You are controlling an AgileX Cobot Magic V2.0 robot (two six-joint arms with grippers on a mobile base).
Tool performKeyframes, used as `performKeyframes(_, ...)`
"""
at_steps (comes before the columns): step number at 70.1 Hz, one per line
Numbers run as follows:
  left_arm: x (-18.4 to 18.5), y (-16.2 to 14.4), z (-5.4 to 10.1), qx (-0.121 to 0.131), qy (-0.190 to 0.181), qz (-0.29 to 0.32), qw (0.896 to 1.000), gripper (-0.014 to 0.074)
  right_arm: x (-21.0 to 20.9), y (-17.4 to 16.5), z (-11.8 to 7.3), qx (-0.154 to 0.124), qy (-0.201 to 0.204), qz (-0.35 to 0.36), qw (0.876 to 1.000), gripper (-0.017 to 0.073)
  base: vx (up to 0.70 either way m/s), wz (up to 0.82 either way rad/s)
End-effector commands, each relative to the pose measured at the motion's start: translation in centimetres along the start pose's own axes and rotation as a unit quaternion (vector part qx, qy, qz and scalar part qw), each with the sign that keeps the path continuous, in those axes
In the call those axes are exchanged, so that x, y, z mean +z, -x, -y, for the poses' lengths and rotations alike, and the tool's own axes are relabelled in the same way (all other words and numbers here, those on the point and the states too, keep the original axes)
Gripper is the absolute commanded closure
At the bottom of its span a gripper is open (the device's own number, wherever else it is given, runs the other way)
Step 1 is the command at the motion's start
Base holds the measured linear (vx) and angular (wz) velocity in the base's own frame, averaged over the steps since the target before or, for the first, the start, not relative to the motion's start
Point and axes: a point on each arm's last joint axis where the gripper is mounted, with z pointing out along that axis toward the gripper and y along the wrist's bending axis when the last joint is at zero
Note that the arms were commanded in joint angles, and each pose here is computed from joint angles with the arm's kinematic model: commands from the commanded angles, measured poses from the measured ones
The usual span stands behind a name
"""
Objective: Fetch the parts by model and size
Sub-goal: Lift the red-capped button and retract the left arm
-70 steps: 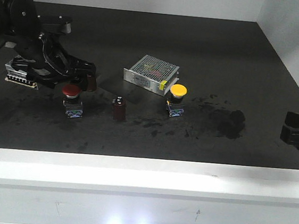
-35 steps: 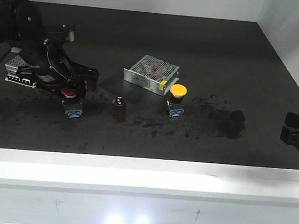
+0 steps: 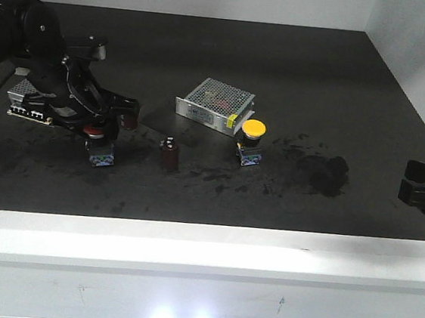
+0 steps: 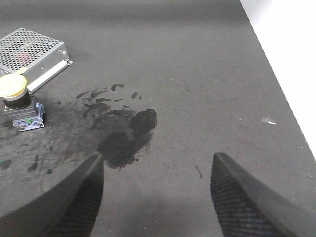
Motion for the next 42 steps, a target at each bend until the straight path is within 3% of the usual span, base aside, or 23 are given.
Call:
performKeyframes(1, -5.4, 0.6, 0.6, 0.013, -0.015, 0.107, 0.994, 0.0602, -0.5, 1.6, 0.0, -0.012, 0.0, 0.049, 0.999, 0.0104, 0.0, 0.0)
performKeyframes(16, -10.8, -2.1, -0.1, 0.036, -0.01, 0.227, 0.973, 0.0599, -0.5, 1.6, 0.0, -0.012, 0.0, 0.049, 0.999, 0.0104, 0.0, 0.0)
performKeyframes(30, -16.1, -7.3, -1.3, 0.064, 0.007, 0.308, 0.949, 0.06, -0.5, 1.6, 0.0, -0.011, 0.001, 0.049, 0.999, 0.0104, 0.0, 0.0)
performKeyframes(42, -19.1, -12.1, -2.1, 0.069, 0.001, 0.355, 0.932, 0.06, -0.5, 1.7, 0.0, -0.007, 0.001, 0.051, 0.999, 0.0104, 0.0, 0.0)
